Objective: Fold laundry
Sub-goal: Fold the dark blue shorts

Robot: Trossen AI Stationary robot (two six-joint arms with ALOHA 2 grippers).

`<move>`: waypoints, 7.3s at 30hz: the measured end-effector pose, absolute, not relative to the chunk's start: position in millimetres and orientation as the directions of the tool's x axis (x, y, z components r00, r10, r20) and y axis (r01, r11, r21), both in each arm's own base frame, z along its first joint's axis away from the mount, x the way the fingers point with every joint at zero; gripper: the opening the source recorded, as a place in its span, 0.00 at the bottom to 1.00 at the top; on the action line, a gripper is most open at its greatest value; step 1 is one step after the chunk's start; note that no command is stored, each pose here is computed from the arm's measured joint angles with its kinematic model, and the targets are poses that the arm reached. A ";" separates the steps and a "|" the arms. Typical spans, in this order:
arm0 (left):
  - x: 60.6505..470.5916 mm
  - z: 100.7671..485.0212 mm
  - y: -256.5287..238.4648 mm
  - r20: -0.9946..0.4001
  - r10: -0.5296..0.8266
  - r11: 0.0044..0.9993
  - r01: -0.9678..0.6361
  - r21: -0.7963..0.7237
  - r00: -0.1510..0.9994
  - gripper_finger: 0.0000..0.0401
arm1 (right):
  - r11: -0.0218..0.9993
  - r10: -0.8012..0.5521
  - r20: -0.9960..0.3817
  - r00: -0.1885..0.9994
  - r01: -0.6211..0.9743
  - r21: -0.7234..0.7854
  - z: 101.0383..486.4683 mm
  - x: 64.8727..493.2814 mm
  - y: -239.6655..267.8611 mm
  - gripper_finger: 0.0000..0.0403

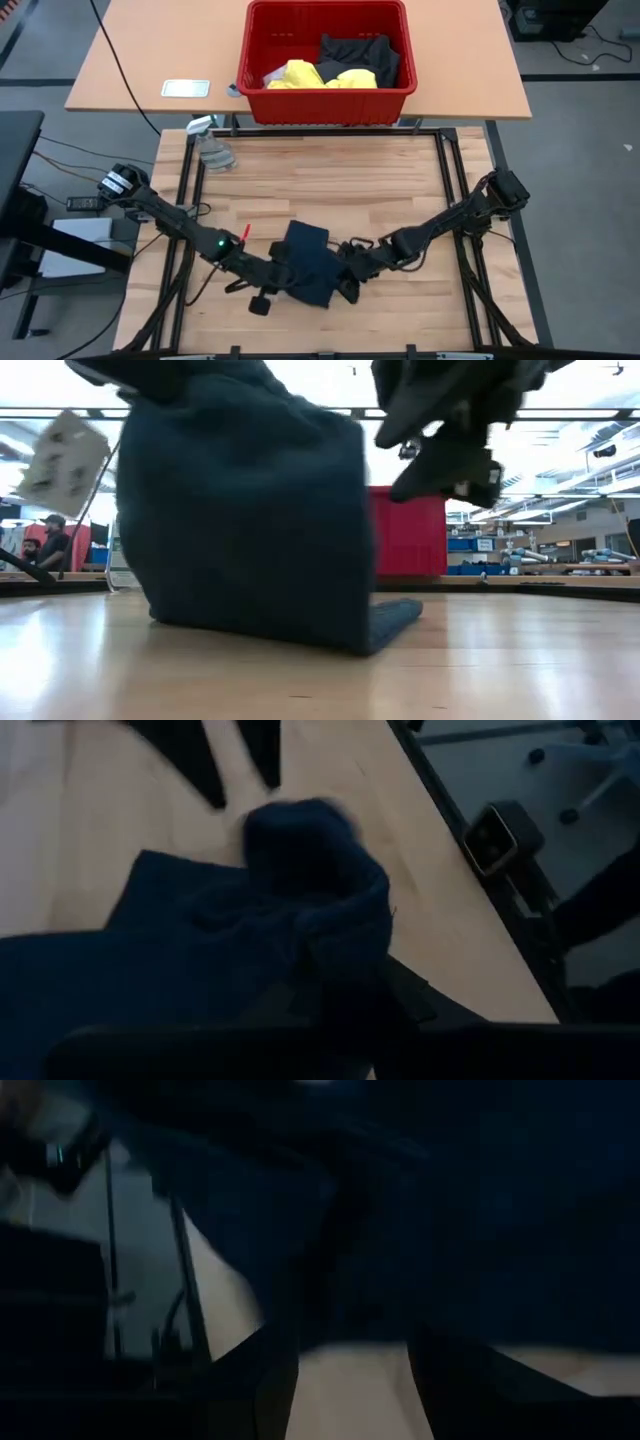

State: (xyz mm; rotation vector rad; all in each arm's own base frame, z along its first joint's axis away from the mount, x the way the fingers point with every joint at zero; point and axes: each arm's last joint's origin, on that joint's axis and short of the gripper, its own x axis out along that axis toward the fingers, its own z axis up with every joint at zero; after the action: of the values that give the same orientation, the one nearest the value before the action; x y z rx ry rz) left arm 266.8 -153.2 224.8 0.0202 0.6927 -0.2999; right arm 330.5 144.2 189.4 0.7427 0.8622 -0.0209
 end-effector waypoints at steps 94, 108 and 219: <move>259.5 192.1 -238.0 -0.803 -0.195 0.976 0.032 -0.215 0.563 0.70 | 0.927 0.000 -0.706 0.708 0.265 0.266 166.8 340.7 129.4 0.40; 260.6 187.6 -236.2 -0.818 -0.181 0.977 0.009 -0.211 0.546 0.15 | 0.764 -0.023 -0.810 0.587 0.533 0.364 158.5 354.3 30.9 0.40; 276.4 247.1 -110.9 -0.731 0.026 0.852 -0.397 -0.341 0.682 0.39 | 0.417 -0.111 -0.845 0.523 0.796 0.438 206.4 319.1 47.6 0.34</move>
State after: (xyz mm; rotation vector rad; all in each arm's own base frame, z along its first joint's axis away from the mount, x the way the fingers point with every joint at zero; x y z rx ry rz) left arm 276.4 -110.9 247.1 -0.5082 0.7915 0.2487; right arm 319.1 47.6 206.4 0.9774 0.8377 -0.6611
